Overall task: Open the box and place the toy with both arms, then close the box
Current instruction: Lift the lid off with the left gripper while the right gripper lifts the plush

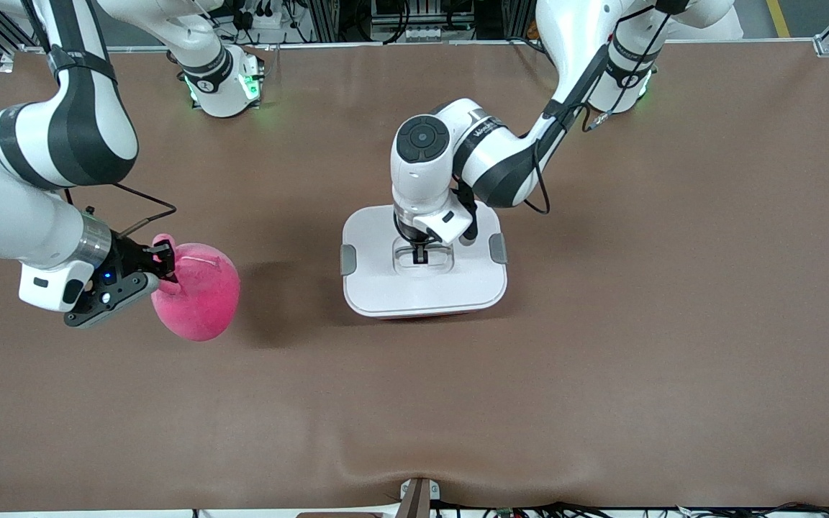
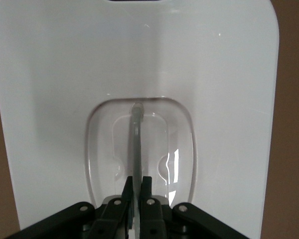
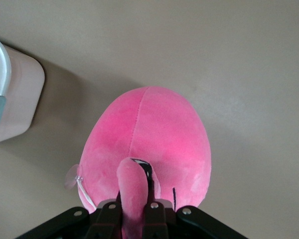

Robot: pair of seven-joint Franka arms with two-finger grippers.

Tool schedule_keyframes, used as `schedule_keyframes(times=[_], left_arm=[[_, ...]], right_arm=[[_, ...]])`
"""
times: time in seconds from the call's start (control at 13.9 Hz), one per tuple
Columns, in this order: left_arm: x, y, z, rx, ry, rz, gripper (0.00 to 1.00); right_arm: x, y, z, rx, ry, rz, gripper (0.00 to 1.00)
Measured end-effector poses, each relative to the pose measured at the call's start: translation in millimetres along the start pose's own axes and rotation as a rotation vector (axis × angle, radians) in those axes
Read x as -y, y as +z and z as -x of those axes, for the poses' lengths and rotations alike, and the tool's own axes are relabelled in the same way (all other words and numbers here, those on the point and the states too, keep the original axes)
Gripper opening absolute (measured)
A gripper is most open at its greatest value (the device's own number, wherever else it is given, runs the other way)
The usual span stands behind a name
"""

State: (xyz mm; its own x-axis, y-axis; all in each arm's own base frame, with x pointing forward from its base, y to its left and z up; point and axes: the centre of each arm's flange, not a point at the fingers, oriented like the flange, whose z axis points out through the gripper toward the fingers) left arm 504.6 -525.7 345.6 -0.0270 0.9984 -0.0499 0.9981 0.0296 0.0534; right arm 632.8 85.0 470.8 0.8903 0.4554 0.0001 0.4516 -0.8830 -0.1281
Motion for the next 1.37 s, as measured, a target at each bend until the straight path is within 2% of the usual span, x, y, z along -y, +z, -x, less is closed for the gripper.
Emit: schedule_keyframes(times=[0.58, 1.37], left_arm=[[2, -1, 3, 0.004, 0.063, -0.001, 0.07], [-3, -43, 2, 0.043, 0.086, 0.047, 0.07]], right_arm=[[7, -13, -1, 0.007, 0.134, -0.043, 0.14], [9, -12, 1, 0.024, 0.154, -0.052, 0.14]])
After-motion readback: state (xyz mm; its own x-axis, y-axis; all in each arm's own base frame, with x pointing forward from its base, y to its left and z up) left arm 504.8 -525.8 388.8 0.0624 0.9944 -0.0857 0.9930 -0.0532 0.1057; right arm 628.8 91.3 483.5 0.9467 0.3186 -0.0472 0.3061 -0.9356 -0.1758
